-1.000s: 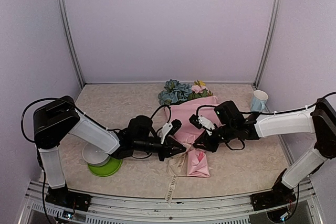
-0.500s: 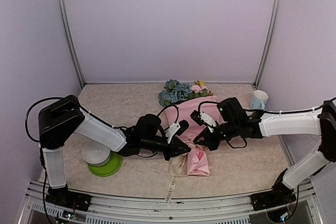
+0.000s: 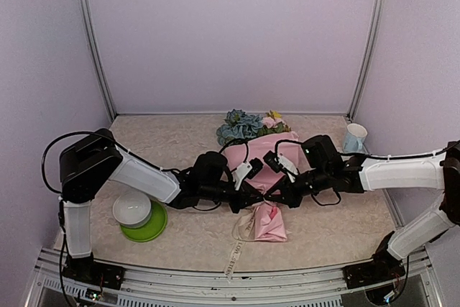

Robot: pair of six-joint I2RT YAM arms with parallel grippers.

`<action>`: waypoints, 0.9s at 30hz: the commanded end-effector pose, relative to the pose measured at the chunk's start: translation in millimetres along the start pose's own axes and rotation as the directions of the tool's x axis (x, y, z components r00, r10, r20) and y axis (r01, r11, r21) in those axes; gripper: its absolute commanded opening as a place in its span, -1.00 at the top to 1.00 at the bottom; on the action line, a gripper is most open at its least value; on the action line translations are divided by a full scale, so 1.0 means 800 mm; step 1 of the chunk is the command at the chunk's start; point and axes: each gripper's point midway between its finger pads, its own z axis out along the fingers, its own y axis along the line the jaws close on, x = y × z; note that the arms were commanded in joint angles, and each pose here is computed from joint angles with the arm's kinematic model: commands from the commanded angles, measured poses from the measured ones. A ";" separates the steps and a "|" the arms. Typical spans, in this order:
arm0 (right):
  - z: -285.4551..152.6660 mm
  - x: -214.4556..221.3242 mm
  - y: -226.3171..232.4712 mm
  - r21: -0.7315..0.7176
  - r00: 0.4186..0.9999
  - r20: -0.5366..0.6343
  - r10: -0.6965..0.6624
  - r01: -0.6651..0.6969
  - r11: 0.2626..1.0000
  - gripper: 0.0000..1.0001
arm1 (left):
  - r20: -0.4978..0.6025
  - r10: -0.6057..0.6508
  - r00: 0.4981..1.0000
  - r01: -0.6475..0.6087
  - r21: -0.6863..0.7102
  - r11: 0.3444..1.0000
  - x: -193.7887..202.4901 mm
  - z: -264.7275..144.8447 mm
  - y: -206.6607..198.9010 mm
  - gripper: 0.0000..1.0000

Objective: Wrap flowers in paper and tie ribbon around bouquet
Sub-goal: Cross the half-tied ribbon over the folded bouquet.

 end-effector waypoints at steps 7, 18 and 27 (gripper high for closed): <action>-0.027 -0.025 0.002 0.043 0.999 0.049 -0.014 0.012 0.999 0.24 | 0.014 -0.028 1.000 0.028 -0.025 0.999 0.005 0.013 0.018 1.00; -0.040 -0.025 -0.088 0.262 0.995 0.051 0.090 -0.101 0.960 0.50 | 0.012 -0.028 1.000 0.029 -0.021 0.999 0.005 0.013 0.017 1.00; 0.013 0.003 -0.068 0.040 0.997 -0.073 0.032 -0.029 0.999 0.94 | 0.000 -0.036 0.999 0.036 -0.026 0.999 0.007 0.015 0.019 1.00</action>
